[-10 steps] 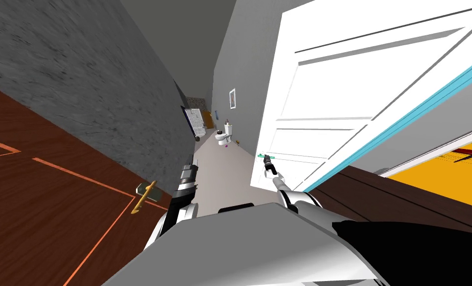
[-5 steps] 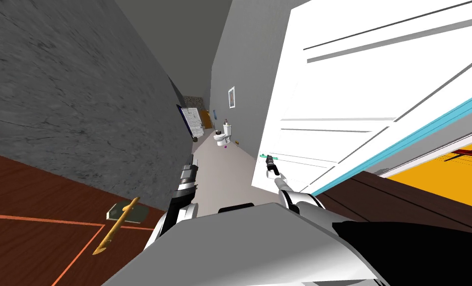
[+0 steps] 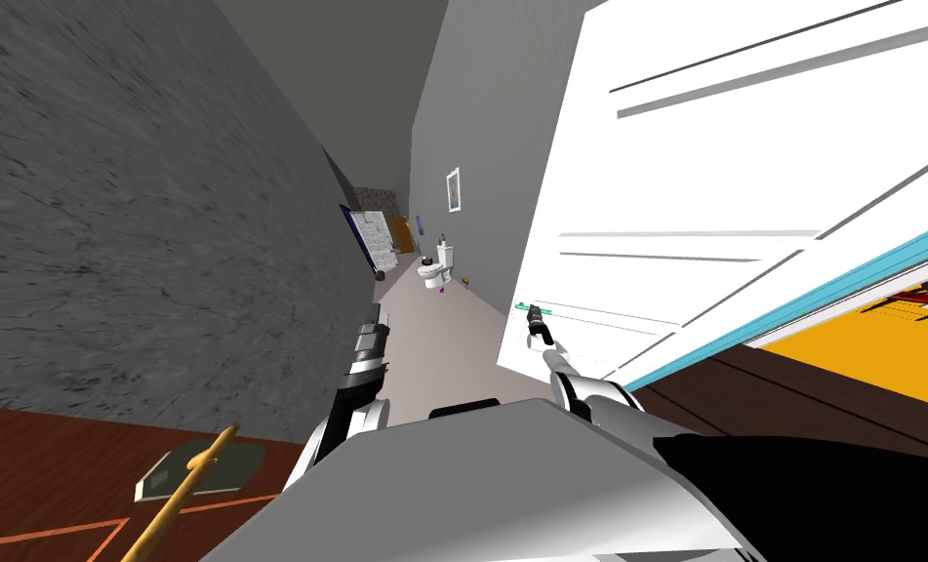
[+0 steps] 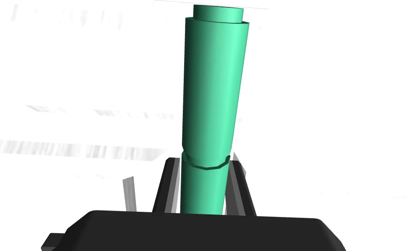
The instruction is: Push the door open
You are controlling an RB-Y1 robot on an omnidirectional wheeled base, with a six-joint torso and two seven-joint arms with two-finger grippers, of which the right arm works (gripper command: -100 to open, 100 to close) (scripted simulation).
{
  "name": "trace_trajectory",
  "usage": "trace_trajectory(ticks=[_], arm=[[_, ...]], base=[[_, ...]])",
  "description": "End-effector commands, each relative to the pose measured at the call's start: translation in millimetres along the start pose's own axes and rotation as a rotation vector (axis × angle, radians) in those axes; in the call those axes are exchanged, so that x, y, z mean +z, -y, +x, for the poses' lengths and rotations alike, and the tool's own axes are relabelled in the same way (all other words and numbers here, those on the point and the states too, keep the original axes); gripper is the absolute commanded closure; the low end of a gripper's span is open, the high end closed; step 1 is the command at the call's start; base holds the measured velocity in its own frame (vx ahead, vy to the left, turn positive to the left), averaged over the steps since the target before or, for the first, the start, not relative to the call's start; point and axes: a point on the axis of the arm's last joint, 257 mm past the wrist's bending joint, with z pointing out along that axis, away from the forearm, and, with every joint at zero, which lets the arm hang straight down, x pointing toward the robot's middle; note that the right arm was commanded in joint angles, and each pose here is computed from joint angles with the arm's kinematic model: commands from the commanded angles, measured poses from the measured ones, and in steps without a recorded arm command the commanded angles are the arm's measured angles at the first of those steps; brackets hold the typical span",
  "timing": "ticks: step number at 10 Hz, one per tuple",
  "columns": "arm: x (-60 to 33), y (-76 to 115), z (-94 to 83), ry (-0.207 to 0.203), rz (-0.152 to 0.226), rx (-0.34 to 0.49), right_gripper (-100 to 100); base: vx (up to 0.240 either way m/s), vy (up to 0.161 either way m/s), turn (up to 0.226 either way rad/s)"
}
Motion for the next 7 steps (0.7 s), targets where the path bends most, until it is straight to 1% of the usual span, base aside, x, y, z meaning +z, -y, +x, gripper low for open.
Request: trace_trajectory(ticks=[1, 2, 3, 4, 5, 6, 7], arm=[[0.0, -2.3, -12.8, 0.022, -0.006, -0.002, 100], [-0.1, -2.6, -18.3, 0.032, -0.006, -0.002, 100], [-0.1, -2.6, -18.3, 0.032, -0.006, -0.002, 100], [-1.7, 1.8, -17.6, 0.032, 0.002, -0.002, 100], [-1.1, -1.2, -28.0, 0.050, -0.003, -0.002, 100], [-1.3, -1.2, -31.0, 0.056, -0.004, -0.002, 100], [-1.9, -1.3, -37.8, 0.068, -0.004, -0.002, 100]], base=[[0.203, 0.047, -0.074], [0.210, 0.063, -0.066], [0.119, 0.043, -0.041], [0.040, 0.006, -0.023], [0.143, 0.014, -0.042], [0.211, 0.002, -0.045], [0.184, -0.001, -0.043]])
